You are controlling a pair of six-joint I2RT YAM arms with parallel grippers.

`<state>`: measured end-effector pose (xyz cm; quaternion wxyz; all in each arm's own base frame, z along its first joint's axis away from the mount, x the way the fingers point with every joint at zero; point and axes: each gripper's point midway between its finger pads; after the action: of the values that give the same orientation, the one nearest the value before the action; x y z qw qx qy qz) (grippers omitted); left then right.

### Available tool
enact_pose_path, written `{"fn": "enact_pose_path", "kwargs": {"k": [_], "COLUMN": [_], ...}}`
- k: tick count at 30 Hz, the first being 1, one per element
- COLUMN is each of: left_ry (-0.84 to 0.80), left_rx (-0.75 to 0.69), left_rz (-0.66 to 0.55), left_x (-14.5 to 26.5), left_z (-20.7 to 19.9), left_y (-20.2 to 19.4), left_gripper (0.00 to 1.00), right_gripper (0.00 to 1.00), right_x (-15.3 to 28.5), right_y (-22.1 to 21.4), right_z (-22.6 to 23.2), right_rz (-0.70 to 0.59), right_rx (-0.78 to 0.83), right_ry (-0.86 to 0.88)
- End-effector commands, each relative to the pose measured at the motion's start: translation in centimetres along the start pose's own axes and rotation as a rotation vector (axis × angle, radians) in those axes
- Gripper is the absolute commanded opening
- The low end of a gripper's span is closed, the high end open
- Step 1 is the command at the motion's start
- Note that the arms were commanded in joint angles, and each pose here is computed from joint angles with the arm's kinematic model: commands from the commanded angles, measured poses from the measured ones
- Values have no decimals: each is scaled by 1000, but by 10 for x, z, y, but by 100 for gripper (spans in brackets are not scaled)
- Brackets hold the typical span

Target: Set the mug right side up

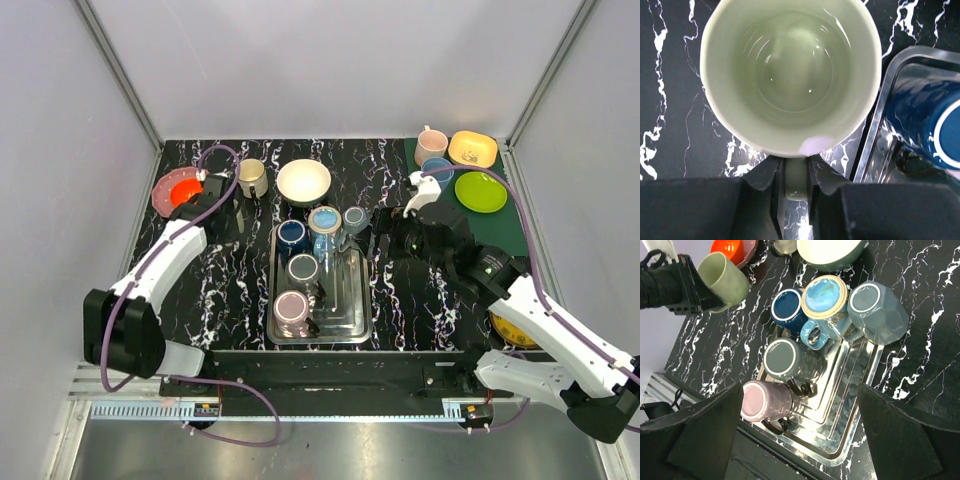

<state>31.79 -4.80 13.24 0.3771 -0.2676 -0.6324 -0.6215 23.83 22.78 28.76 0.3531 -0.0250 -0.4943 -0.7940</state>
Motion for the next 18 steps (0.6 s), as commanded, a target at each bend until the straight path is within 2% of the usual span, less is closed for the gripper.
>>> {"fn": "enact_pose_path", "kwargs": {"k": [1,6,18], "left_ry": [-15,-32,-121], "left_rx": [32,33,74], "left_rz": [-176,-114,-68], "left_x": [-11,-50,-89], "left_z": [-8,-21,-50], "left_y": [64,56,54], "left_gripper": [0,0,0], "right_gripper": [100,100,100], "right_x": [2,-4,-11], "right_y": [1,-4,-8], "right_z": [-3,-10,-18], "right_rz": [-20,-11,1], "right_rx": [17,28,59], "right_ry": [-2,-30,-64]}}
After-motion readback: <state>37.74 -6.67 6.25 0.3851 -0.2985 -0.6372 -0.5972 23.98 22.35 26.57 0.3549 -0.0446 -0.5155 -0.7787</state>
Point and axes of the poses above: each gripper's point midway between its finger pads, its own x axis back along the fingers, its own z axis along the line the jaws close on, y = z × x, and after that the axes turned 6 degrees about -x, right-handed
